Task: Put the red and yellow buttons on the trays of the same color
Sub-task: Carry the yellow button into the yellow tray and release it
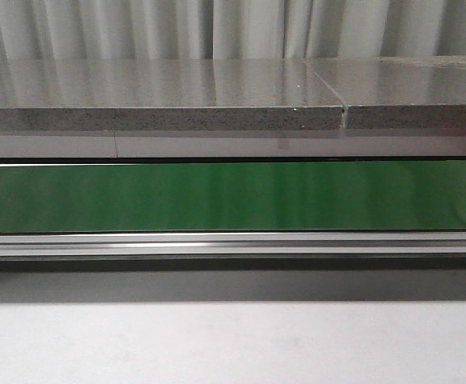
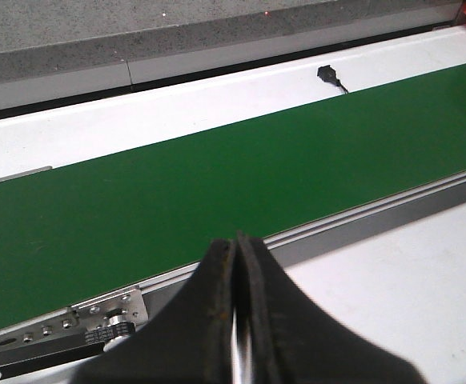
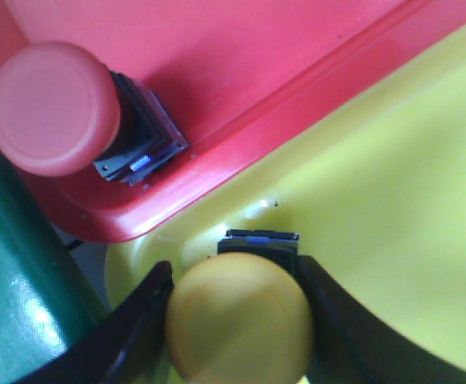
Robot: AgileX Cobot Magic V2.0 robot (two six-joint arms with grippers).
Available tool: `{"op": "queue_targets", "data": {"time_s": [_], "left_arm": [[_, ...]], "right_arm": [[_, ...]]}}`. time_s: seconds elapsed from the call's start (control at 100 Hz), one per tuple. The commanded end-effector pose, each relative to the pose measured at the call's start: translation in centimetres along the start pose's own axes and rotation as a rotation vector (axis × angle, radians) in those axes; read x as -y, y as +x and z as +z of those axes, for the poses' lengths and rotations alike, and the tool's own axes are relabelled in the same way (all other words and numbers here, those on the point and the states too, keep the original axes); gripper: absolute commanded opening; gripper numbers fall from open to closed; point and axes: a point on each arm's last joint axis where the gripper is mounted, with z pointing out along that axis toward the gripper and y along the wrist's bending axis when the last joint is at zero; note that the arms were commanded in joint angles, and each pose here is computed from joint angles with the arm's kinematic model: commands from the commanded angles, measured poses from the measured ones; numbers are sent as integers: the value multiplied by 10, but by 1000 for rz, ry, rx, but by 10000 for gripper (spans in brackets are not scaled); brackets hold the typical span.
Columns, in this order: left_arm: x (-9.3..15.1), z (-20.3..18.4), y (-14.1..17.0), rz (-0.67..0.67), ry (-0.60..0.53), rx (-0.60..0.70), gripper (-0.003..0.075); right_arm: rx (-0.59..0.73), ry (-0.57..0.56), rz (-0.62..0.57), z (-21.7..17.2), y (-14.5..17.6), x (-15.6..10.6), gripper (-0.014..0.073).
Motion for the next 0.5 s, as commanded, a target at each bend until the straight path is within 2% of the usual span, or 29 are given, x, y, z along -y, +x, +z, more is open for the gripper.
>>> {"op": "queue_targets", "data": {"time_s": [0.0, 0.19, 0.36, 0.49], "left_arm": [[0, -4, -13, -21, 3, 86, -21], [0, -4, -13, -21, 3, 86, -21], [0, -4, -13, -21, 3, 86, -21], [0, -4, -13, -21, 3, 86, -21]], "right_arm": [[63, -10, 9, -9, -10, -1, 200], [72, -10, 11, -8, -11, -1, 346], [73, -10, 11, -8, -11, -1, 536], [95, -13, 9, -14, -12, -2, 554]]}}
